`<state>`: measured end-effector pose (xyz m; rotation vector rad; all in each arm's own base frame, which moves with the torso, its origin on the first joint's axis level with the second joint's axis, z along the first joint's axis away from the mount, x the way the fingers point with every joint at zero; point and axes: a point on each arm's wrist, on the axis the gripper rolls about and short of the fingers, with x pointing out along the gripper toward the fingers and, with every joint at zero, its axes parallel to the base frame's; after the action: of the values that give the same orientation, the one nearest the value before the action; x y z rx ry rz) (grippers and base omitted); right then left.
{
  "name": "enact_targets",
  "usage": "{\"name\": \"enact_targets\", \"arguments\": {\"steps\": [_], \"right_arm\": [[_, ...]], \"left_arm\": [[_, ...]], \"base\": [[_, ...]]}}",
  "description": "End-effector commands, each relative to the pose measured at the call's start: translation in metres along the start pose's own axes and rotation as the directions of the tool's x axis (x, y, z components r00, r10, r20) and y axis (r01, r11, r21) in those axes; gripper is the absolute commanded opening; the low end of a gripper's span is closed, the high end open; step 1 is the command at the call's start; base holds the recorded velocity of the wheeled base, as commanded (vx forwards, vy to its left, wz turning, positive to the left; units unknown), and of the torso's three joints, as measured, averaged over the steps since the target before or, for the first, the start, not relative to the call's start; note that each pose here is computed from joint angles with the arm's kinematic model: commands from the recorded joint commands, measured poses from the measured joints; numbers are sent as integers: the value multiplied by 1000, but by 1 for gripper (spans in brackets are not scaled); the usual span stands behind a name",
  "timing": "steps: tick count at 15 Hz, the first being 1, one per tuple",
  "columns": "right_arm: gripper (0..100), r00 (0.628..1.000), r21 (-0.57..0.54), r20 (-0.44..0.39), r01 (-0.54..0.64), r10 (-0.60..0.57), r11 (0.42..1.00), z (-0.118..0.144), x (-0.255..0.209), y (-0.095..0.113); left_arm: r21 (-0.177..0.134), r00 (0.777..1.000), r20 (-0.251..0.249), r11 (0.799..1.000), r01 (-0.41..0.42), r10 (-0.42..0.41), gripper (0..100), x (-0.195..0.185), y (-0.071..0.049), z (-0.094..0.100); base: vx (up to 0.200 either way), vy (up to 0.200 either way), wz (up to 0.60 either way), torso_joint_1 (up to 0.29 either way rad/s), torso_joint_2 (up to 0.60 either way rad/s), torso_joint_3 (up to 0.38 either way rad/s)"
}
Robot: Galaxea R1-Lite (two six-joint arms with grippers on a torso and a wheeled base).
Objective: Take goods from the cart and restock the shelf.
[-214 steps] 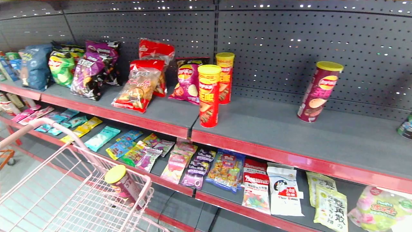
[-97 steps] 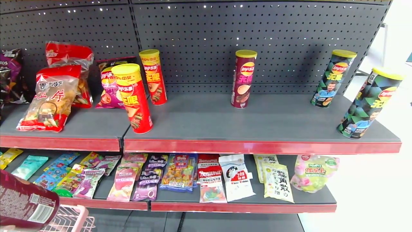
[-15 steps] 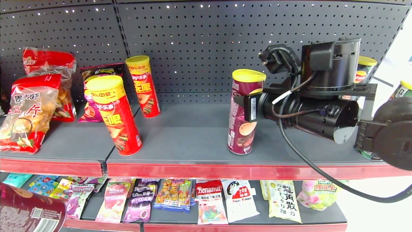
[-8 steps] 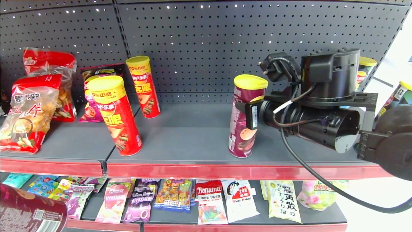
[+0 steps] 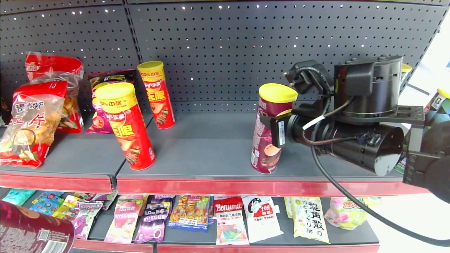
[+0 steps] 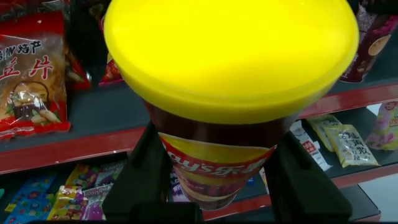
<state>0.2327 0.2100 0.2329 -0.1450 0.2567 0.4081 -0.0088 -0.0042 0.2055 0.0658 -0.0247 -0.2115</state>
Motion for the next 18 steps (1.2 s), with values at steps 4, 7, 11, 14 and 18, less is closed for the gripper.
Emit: {"name": "enact_targets", "arguments": {"steps": [4,7,11,14,18], "right_arm": [[0,1000,-5,-1,-1,1,1000,-1,-2,0],[0,1000,-3,2,-1,1,1000,0,-3,0],[0,1000,-1,8,14,-14,1000,1,-6,-1],[0,1000,-1,8,17,-17,1000,2,-6,-2],[0,1000,-6,0,11,-11,1000,-1,-7,1]], "left_arm": [[-1,1000,3,1000,-1,1,0,-1,0,0],[0,1000,10,1000,-1,1,0,-2,0,0],[0,1000,8,1000,-1,1,0,-2,0,0],[1,1000,3,1000,-1,1,0,-1,0,-1],[-1,1000,3,1000,-1,1,0,-2,0,-2]], "base": [[0,0,0,0,0,0],[0,0,0,0,0,0],[0,0,0,0,0,0],[0,0,0,0,0,0],[0,0,0,0,0,0]]}}
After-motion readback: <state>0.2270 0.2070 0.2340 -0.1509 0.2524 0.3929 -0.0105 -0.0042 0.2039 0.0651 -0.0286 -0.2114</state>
